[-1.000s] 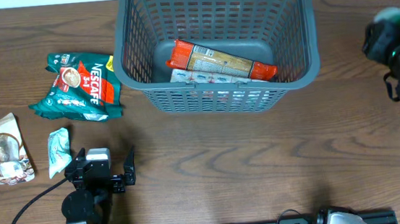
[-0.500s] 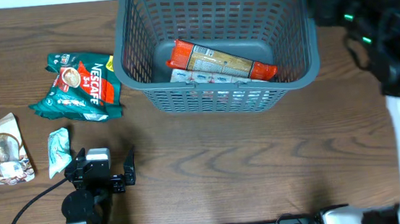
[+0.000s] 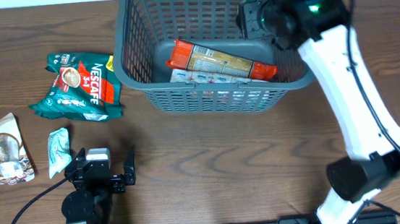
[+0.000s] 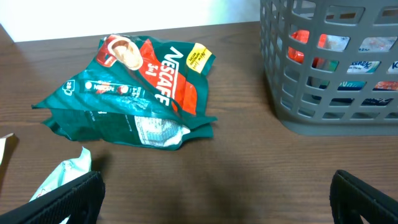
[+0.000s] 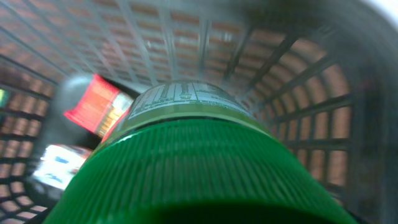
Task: Pack container
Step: 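Carry the Knorr jar over the basket and release it inside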
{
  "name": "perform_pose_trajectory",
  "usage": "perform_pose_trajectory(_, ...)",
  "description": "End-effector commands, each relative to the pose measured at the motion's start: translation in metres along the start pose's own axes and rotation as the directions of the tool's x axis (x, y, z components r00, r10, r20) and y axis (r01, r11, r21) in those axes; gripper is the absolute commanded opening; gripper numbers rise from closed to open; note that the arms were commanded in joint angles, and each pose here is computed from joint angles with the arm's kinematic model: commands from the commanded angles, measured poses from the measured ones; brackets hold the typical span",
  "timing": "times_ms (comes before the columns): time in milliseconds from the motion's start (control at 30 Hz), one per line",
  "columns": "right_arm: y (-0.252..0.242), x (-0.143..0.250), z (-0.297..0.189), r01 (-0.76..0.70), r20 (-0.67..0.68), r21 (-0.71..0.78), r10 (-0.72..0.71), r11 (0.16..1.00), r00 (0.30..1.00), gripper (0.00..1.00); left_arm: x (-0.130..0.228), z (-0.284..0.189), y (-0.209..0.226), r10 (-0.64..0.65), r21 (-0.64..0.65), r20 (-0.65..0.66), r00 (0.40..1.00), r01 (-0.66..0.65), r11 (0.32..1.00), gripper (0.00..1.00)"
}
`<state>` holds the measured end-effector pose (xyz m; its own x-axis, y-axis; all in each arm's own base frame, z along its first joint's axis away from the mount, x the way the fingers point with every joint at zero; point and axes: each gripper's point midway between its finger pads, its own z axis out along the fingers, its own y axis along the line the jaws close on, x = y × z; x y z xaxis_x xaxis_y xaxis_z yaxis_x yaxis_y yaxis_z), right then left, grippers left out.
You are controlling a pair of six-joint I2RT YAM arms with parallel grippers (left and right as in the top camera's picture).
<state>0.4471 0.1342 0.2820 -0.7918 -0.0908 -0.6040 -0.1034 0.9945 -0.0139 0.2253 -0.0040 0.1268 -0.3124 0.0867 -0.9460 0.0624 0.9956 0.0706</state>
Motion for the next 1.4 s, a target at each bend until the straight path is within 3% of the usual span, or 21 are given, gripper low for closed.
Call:
perform_pose_trajectory(0,-0.009,-0.001,0.018,-0.001,-0.025,0.042,0.002,0.999,1.0,0.01,0.008,0.003,0.001,0.015,-0.009,-0.016,1.0,-0.015,1.0,0.99)
perform_pose_trajectory(533,-0.024,0.07,0.106,0.035,-0.355,0.103,0.004,0.994,0.935,0.01,0.008,0.003,0.001,0.015,-0.009,-0.016,1.0,-0.015,1.0,0.99)
perform_pose_trajectory(733,-0.02,0.076,0.115,0.032,-0.381,0.085,0.003,0.996,0.925,0.02,0.008,0.003,0.001,0.015,-0.009,-0.016,1.0,-0.015,1.0,0.99)
perform_pose_trajectory(767,-0.019,0.076,0.114,0.033,-0.379,0.084,0.002,0.996,0.925,0.09,0.008,0.003,0.001,0.015,-0.009,-0.016,1.0,-0.015,1.0,0.99)
perform_pose_trajectory(800,-0.019,0.076,0.114,0.034,-0.379,0.082,0.0,0.996,0.925,0.4,0.008,0.003,0.001,0.015,-0.009,-0.016,1.0,-0.015,1.0,0.99)
perform_pose_trajectory(867,-0.018,0.077,0.114,0.038,-0.382,0.079,-0.005,0.996,0.924,0.71,0.008,0.003,0.001,0.015,-0.009,-0.016,1.0,-0.015,1.0,0.99)
perform_pose_trajectory(933,-0.018,0.077,0.114,0.037,-0.382,0.079,-0.004,0.996,0.924,0.79,0.008,0.003,0.001,0.015,-0.009,-0.016,1.0,-0.015,1.0,0.99)
perform_pose_trajectory(1000,-0.018,0.076,0.113,0.038,-0.38,0.079,-0.005,0.996,0.925,0.95,0.008,0.003,0.001,0.015,-0.009,-0.016,1.0,-0.015,1.0,0.99)
perform_pose_trajectory(1033,-0.019,0.076,0.113,0.042,-0.38,0.077,-0.009,0.996,0.925,0.99,0.008,0.003,0.001,0.015,-0.009,-0.016,1.0,-0.015,1.0,0.98)
perform_pose_trajectory(1367,-0.019,0.054,0.082,0.028,-0.309,0.068,-0.006,0.997,0.951,0.99,0.008,0.003,0.001,0.015,-0.009,-0.016,1.0,-0.015,1.0,0.99)
